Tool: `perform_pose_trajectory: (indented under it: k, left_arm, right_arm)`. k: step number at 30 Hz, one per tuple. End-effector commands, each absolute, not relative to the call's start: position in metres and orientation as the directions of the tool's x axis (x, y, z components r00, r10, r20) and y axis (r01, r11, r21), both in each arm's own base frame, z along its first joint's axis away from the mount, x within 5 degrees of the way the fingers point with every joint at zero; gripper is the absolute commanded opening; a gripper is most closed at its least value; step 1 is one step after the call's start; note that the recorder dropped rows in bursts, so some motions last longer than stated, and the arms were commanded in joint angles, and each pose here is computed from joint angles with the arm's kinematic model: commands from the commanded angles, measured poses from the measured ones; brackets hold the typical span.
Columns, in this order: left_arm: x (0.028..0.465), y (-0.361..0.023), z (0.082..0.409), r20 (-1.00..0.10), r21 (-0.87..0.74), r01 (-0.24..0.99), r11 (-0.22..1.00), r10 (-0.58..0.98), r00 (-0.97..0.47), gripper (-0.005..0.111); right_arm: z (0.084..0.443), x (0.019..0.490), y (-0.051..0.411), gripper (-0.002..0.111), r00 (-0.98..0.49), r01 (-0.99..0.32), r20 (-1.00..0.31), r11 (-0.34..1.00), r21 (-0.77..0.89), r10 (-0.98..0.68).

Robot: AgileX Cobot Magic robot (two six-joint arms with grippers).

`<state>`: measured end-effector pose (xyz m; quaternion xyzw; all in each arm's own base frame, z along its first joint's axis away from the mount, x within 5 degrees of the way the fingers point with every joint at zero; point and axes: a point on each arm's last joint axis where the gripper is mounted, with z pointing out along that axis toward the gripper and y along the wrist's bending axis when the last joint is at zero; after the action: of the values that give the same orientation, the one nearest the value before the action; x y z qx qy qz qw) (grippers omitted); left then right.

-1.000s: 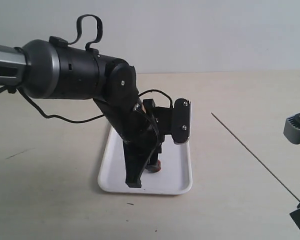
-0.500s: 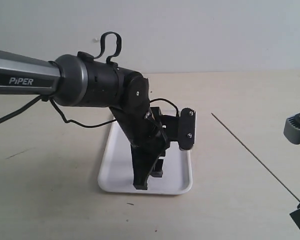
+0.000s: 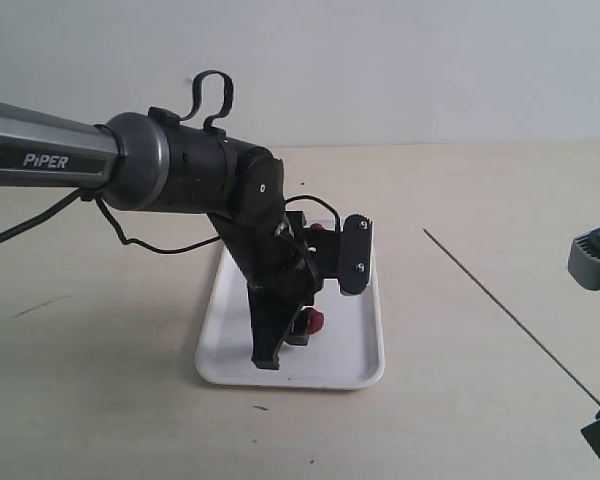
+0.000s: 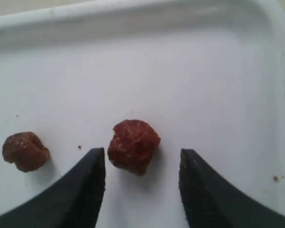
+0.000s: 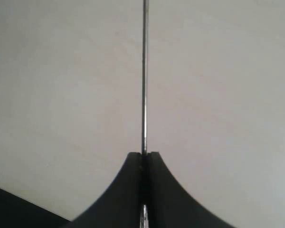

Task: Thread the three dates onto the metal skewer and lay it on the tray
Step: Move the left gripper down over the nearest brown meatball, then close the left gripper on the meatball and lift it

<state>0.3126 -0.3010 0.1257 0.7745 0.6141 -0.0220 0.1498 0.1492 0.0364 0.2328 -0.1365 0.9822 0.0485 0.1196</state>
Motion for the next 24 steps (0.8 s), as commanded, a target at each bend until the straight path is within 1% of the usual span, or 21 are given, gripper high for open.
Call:
perform_pose_trajectory:
  k: [1,2,3,5,8,12,15,19,24]
  left_arm:
    - [0.314,-0.302,0.127,-0.230,0.213,0.959,-0.187,0.944,0.236,0.049]
    - [0.314,-0.303,0.127,-0.240,0.206,0.964,-0.168,0.946,0.216,0.049]
    - [0.314,-0.304,0.129,-0.262,0.188,0.976,-0.108,0.952,0.156,0.049]
    - [0.315,-0.305,0.131,-0.280,0.173,0.984,-0.035,0.956,0.083,0.049]
    - [0.316,-0.307,0.135,-0.297,0.132,0.988,0.074,0.954,-0.032,0.049]
    - [0.317,-0.309,0.141,-0.308,0.090,0.978,0.186,0.939,-0.151,0.049]
    - [0.318,-0.311,0.145,-0.315,0.051,0.955,0.294,0.912,-0.264,0.049]
    - [0.316,-0.315,0.153,-0.297,-0.008,0.904,0.428,0.862,-0.411,0.049]
    - [0.317,-0.322,0.163,-0.280,-0.020,0.829,0.559,0.793,-0.541,0.049]
  right_arm:
    - [0.232,0.149,0.035,0.000,-0.933,-0.279,-0.253,0.959,0.057,-0.256]
    - [0.232,0.149,0.035,0.000,-0.933,-0.279,-0.253,0.959,0.057,-0.256]
    - [0.232,0.149,0.035,0.000,-0.933,-0.279,-0.253,0.959,0.057,-0.256]
    - [0.232,0.149,0.035,0.000,-0.933,-0.279,-0.253,0.959,0.057,-0.256]
    - [0.232,0.149,0.035,0.000,-0.932,-0.282,-0.253,0.958,0.056,-0.260]
    - [0.232,0.149,0.035,0.000,-0.932,-0.282,-0.253,0.958,0.056,-0.260]
    - [0.232,0.149,0.035,0.000,-0.932,-0.282,-0.253,0.958,0.056,-0.260]
    - [0.232,0.149,0.035,0.000,-0.931,-0.284,-0.255,0.957,0.055,-0.261]
    - [0.232,0.149,0.035,0.000,-0.931,-0.284,-0.257,0.957,0.055,-0.261]
